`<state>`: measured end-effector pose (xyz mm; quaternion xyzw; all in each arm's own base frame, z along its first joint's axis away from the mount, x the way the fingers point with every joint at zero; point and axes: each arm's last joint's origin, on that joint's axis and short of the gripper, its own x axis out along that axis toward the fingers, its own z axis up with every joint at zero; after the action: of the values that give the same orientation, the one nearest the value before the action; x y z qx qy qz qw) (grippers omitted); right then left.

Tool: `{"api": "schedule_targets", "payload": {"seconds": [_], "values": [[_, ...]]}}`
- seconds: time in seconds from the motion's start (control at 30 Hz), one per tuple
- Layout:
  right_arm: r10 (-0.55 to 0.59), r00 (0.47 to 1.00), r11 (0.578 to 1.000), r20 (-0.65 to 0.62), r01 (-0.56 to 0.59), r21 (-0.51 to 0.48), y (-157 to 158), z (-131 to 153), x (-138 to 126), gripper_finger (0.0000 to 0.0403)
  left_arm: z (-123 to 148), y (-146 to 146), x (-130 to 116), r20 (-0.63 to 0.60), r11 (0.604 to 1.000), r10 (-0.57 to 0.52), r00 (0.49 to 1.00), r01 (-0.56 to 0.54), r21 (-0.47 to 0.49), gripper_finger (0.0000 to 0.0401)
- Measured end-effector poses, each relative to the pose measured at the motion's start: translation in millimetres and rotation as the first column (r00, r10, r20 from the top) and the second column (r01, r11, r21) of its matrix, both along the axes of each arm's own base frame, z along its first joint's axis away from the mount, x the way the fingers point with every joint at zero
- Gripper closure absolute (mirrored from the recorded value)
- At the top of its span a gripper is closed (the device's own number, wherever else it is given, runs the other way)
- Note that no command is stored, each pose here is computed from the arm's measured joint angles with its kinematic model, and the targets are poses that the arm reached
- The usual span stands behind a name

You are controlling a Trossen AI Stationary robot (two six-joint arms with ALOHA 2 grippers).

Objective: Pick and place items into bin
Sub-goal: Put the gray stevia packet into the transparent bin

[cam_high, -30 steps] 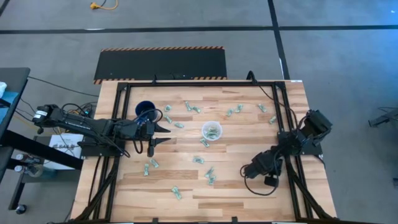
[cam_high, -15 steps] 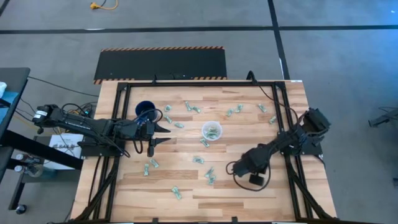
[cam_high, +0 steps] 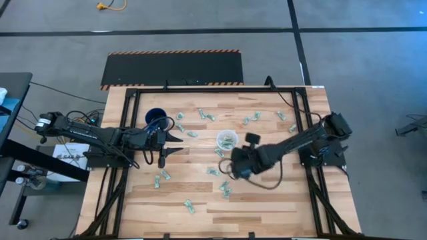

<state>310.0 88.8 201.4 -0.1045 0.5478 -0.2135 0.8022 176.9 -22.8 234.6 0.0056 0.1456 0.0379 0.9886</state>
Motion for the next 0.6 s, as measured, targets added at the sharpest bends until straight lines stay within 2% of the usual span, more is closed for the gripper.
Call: {"api": "schedule_targets", "payload": {"seconds": [0.17,0.3,0.47,0.53,0.6], "values": [[0.007,0.994,1.0,0.11,-0.01,0.024,-34.0,4.2,25.0,0.0382,-0.1,0.1,0.0,-0.001,1.0,0.0,1.0,0.0,0.001,0.0264],[-0.017,0.994,0.999,0.103,0.012,0.047,-61.8,4.5,30.8,0.0382,-1.6,0.2,-0.5,-0.017,1.0,0.003,1.0,-0.003,0.005,0.0264],[-0.028,0.997,0.978,0.071,0.013,0.206,-88.6,-5.8,36.3,0.0383,-2.3,0.9,-0.9,-0.024,1.0,0.025,0.999,-0.024,0.013,0.0264],[-0.053,0.998,0.975,0.045,0.043,0.217,-95.7,-11.2,35.6,0.038,-2.3,1.0,-0.8,-0.025,1.0,0.026,0.999,-0.025,0.013,0.0264],[-0.064,0.995,0.975,0.07,0.048,0.218,-99.5,-12.4,40.0,0.0373,-2.5,1.1,-0.9,-0.026,0.999,0.03,0.999,-0.03,0.015,0.0264]]}}
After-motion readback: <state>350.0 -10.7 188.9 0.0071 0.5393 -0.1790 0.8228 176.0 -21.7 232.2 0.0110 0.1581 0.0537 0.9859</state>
